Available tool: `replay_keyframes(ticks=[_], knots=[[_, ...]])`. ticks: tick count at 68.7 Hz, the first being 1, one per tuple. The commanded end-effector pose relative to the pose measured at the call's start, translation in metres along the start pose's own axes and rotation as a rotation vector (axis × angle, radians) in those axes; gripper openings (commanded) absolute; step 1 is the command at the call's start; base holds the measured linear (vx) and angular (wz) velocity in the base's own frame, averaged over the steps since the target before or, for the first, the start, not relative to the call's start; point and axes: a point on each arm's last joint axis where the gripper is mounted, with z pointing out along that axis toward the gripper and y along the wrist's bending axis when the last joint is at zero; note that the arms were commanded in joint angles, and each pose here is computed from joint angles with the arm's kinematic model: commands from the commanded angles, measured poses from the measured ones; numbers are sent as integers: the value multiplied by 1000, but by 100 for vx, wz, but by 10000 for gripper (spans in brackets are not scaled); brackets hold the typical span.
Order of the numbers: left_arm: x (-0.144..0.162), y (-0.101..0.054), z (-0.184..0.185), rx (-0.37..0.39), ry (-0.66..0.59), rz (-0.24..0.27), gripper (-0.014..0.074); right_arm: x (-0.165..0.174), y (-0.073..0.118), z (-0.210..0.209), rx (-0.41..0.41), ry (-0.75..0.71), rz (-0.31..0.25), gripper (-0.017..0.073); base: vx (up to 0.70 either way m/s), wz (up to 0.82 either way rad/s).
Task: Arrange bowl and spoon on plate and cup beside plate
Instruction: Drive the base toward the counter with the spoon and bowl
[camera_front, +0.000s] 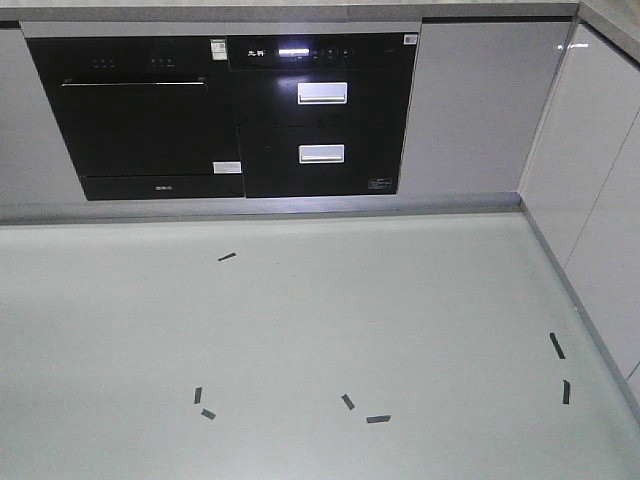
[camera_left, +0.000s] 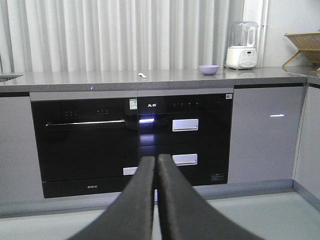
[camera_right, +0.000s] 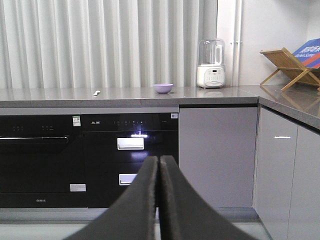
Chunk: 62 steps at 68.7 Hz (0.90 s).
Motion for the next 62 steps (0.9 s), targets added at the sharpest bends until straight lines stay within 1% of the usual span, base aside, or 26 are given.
replay_keyframes(ticks=[1, 62], knots=[[-14, -1, -2, 10, -110, -9, -6, -4, 0, -1, 2, -71, -10, -10, 0, 0], [-14, -1, -2, 10, -110, -9, -6, -4, 0, -1, 2, -71, -10, -10, 0, 0]])
